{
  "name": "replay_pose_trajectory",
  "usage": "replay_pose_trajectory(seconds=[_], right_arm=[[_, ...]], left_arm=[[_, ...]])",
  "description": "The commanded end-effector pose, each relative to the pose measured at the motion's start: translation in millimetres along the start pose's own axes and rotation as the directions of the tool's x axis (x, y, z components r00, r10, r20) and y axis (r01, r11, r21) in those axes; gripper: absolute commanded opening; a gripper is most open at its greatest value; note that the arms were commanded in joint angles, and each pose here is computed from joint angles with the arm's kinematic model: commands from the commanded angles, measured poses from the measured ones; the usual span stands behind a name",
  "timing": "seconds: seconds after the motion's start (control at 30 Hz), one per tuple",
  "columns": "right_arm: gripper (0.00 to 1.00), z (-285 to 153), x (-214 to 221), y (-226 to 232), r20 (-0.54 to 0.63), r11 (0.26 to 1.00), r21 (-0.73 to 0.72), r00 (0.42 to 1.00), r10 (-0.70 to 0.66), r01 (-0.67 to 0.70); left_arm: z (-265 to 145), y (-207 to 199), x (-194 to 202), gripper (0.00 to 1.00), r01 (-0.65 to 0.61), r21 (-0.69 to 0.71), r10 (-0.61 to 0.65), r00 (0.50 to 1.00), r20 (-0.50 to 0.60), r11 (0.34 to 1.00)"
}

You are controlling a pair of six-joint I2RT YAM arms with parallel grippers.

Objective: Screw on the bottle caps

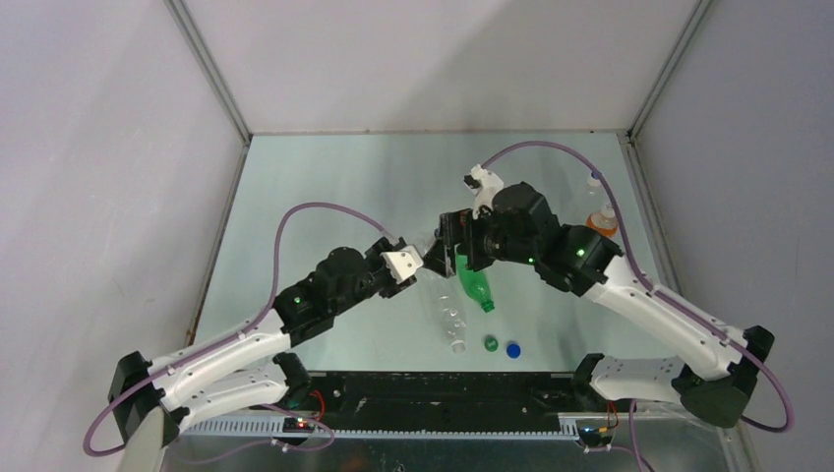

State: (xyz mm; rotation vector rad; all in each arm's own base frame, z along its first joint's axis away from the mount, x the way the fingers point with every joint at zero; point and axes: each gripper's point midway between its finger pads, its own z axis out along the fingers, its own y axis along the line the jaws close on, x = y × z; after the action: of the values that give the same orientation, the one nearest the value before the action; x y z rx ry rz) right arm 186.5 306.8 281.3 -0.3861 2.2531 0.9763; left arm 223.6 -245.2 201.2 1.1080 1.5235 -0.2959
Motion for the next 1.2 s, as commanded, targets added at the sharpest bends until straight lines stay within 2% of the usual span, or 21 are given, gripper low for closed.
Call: replay_pose_trajectory(seconds=[0.0,0.17,0.27,0.43,0.47,0.6,0.73,0.8,0.93,1.17], right_arm=[[0.99,-40,-33,19,0.145,0.954,-0.127,0.957,-0.252,0.271],[0.99,-68,-38,25,0.234,0.817,-0.202,0.837,-0.494,0.539],[0.99,-78,-44,21,0.278,0.771,-0.157,0.777,-0.565,0.617],[0.99,-85,-41,15,0.295,0.661,-0.135,0.667,-0.684,0.738],[0.99,-85,-37,13,0.285,0.649,-0.142,0.659,-0.696,0.747],[0.98,-89,-20,17,0.305,0.475,-0.203,0.516,-0.8,0.856],[0.88,-94,-7,27,0.355,0.349,-0.266,0.428,-0.831,0.899],[0.83,-95,-3,31,0.373,0.31,-0.291,0.406,-0.834,0.905],[0.72,-89,4,31,0.367,0.284,-0.324,0.396,-0.842,0.903],[0.64,-80,8,31,0.352,0.261,-0.329,0.374,-0.858,0.908]], left_arm=[[-5,10,-14,0.19,0.055,-0.015,-0.054,0.998,0.042,0.998],[-9,-7,-19,0.2,0.038,0.179,-0.042,0.999,0.019,0.983],[-14,-28,-19,0.21,0.029,0.34,-0.033,0.999,0.006,0.94],[-23,-43,-25,0.23,0.016,0.485,-0.013,1.0,-0.01,0.875],[-24,-46,-27,0.23,0.0,0.509,0.0,1.0,0.0,0.861],[-30,-53,-32,0.24,-0.018,0.592,0.029,1.0,-0.01,0.806],[-35,-61,-31,0.25,-0.013,0.655,0.047,0.998,-0.034,0.756],[-35,-62,-32,0.25,-0.018,0.665,0.049,0.998,-0.028,0.747],[-36,-62,-37,0.25,-0.024,0.667,0.044,0.999,-0.013,0.745],[-36,-62,-44,0.26,-0.028,0.67,0.034,0.999,0.004,0.741]])
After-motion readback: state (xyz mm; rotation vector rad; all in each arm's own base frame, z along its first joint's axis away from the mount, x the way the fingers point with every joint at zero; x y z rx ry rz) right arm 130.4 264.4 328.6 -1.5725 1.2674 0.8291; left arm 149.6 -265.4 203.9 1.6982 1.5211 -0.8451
